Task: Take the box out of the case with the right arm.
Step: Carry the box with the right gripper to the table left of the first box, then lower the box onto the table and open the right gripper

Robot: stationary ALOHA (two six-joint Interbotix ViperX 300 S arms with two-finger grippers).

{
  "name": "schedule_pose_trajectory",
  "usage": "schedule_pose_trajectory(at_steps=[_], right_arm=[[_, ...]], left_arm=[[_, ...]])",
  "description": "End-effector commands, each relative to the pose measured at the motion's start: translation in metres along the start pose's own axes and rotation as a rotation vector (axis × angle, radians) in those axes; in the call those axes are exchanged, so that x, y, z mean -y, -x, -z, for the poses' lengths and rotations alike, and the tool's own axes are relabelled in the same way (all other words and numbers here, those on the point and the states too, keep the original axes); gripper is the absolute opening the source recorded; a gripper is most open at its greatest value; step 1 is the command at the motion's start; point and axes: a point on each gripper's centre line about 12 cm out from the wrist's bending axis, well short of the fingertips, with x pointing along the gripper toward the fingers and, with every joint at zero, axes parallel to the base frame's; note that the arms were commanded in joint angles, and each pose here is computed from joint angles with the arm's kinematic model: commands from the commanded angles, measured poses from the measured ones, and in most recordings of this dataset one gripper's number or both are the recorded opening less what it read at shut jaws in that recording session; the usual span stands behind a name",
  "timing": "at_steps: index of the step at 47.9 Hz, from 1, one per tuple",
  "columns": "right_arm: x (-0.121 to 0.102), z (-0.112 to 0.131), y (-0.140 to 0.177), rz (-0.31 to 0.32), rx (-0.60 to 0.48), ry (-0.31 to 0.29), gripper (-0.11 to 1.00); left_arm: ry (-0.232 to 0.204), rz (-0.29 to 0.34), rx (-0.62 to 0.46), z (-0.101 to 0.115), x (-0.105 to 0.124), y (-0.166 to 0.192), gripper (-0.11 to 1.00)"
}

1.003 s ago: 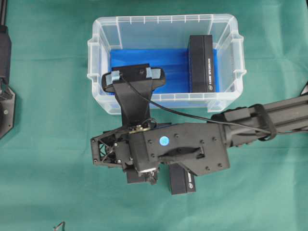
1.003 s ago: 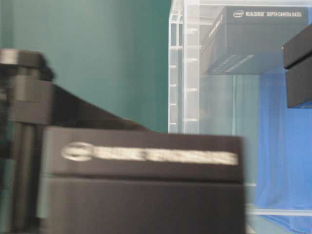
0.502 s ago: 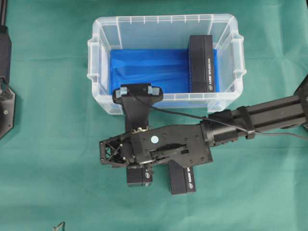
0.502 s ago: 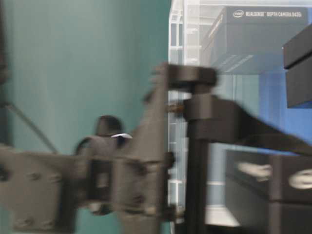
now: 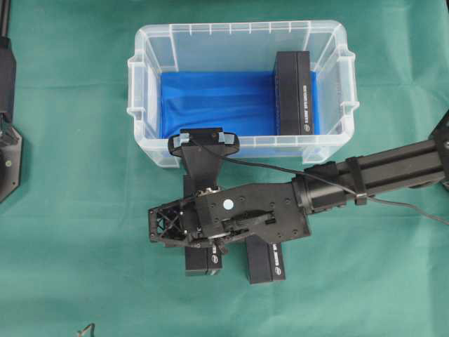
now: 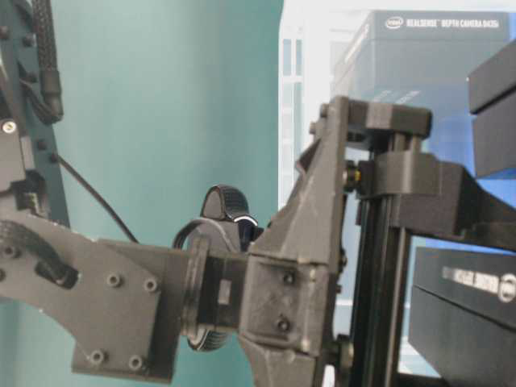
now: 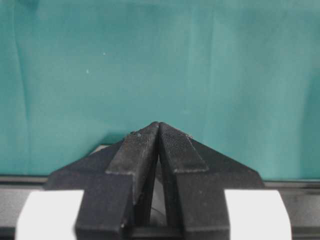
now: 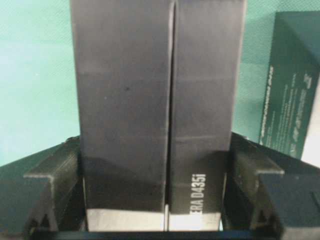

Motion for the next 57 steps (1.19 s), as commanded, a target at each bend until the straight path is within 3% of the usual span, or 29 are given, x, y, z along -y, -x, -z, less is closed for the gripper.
schedule_pose_trajectory(at_steps=[1,7,13,17,28,39,57], right_arm=[[-0.005,0.006,0.02,-0.059,-0.024,0.006,0.66],[-0.006,0.008,0.019,-0.068,-0.03,0.012,0.67],[-0.005,0.009,0.022,-0.07,-0.029,0.018,0.88],[-0.005,0.008,0.024,-0.068,-0.025,0.019,0.94],[-0.002,0.007,0.026,-0.05,-0.017,0.018,0.91],[-0.003,0.005,0.039,-0.071,-0.016,0.018,0.91],[-0.005,-0.01,0.108,-0.099,0.082,0.031,0.9]], left_arm=[[-0.004,0.003,0.029,-0.003,0.001,0.007,0.0],[-0.004,0.003,0.029,-0.003,0.001,0.007,0.0],[-0.004,0.003,0.029,-0.003,0.001,0.007,0.0],[-0.004,0.003,0.029,-0.003,0.001,0.007,0.0],[-0.002,0.005,0.03,-0.003,0.001,0.007,0.0],[-0.003,0.003,0.029,-0.003,0.001,0.007,0.0],[-0.003,0.003,0.028,-0.003,0.001,0.007,0.0]])
